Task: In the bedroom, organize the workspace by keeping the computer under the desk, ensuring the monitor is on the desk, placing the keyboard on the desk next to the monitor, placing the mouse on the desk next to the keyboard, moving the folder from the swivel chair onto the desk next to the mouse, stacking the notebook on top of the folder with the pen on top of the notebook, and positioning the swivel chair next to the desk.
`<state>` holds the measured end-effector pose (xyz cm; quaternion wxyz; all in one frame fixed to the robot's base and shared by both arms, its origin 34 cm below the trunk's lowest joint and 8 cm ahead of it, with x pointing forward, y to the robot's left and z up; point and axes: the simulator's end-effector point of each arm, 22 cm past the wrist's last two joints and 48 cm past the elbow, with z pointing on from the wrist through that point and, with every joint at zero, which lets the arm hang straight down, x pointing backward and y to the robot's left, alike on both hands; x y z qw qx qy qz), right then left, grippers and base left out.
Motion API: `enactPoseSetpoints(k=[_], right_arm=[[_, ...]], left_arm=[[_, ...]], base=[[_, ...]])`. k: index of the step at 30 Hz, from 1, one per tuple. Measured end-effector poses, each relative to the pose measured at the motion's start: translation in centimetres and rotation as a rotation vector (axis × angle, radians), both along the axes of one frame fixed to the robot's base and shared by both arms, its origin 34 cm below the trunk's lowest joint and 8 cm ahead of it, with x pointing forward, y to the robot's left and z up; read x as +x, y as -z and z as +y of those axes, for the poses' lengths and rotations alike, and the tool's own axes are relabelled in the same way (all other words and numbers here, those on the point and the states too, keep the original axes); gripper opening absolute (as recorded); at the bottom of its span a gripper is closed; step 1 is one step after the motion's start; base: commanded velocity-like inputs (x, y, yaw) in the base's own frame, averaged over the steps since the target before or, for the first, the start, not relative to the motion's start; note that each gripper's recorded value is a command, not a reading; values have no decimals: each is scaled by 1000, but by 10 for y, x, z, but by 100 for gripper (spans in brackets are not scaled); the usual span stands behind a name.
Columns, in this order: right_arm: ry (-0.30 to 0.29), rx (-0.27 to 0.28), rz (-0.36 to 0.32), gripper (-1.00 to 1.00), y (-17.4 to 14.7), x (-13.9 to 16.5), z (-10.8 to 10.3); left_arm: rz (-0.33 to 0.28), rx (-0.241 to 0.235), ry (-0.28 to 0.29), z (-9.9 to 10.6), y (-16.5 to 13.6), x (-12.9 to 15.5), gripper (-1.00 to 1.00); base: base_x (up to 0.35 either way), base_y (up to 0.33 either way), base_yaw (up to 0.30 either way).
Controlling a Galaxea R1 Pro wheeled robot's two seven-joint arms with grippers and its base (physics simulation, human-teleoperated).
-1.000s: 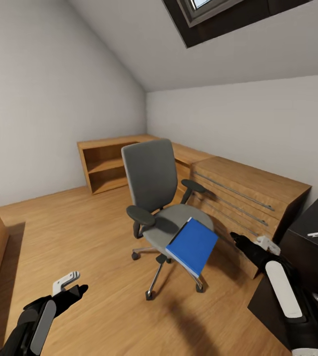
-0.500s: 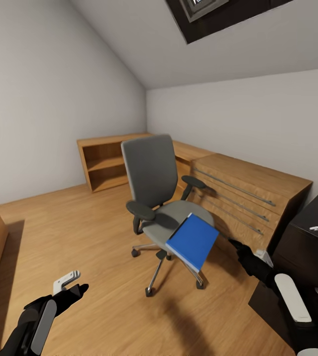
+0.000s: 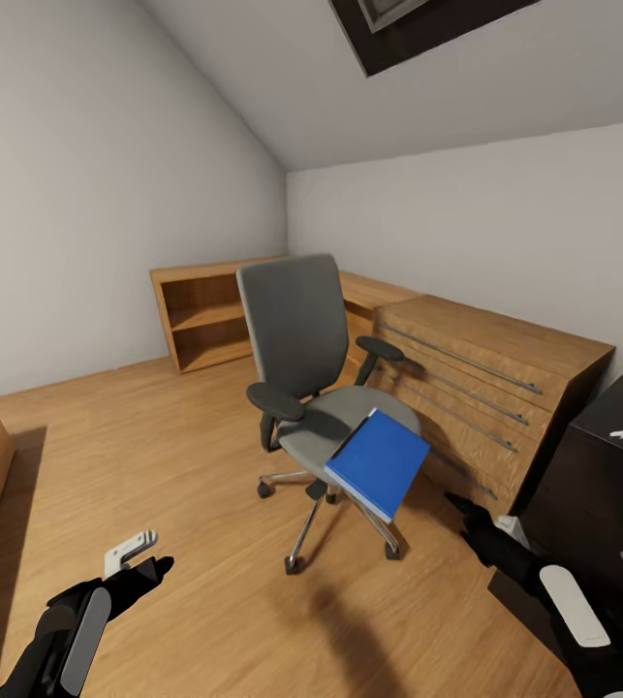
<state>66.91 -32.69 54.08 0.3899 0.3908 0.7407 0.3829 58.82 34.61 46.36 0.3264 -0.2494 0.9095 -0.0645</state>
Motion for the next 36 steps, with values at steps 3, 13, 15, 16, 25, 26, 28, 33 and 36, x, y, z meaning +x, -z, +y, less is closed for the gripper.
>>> enactPoseSetpoints(k=[3, 13, 15, 16, 25, 26, 28, 33, 36], right_arm=[[-17, 17, -38, 100, -1, 0, 4], [-77, 73, -95, 100, 7, -6, 20], [-88, 84, -110, 100, 8, -7, 23], [-97, 96, -129, 100, 6, -7, 25], [-160, 186, -210, 100, 7, -17, 39], [-190, 209, -193, 100, 10, -22, 44], [-197, 215, -189, 100, 14, -24, 45], [-203, 225, -186, 100, 25, -28, 46], [-202, 228, -189, 100, 31, -30, 46]], left_arm=[[0, 0, 0, 0, 7, -1, 100], [0, 0, 0, 0, 28, -7, 100], [0, 0, 0, 0, 33, -8, 100], [0, 0, 0, 0, 35, -8, 100], [-1, 0, 0, 0, 55, -13, 100], [-3, -1, 0, 0, 57, -14, 100], [-3, -1, 0, 0, 61, -15, 100], [-4, 0, 0, 0, 72, -17, 100], [-28, 5, -1, 1, 69, -14, 100]], base=[[0, 0, 0], [0, 0, 0], [0, 0, 0], [0, 0, 0], [0, 0, 0], [0, 0, 0], [0, 0, 0], [0, 0, 0], [0, 0, 0]])
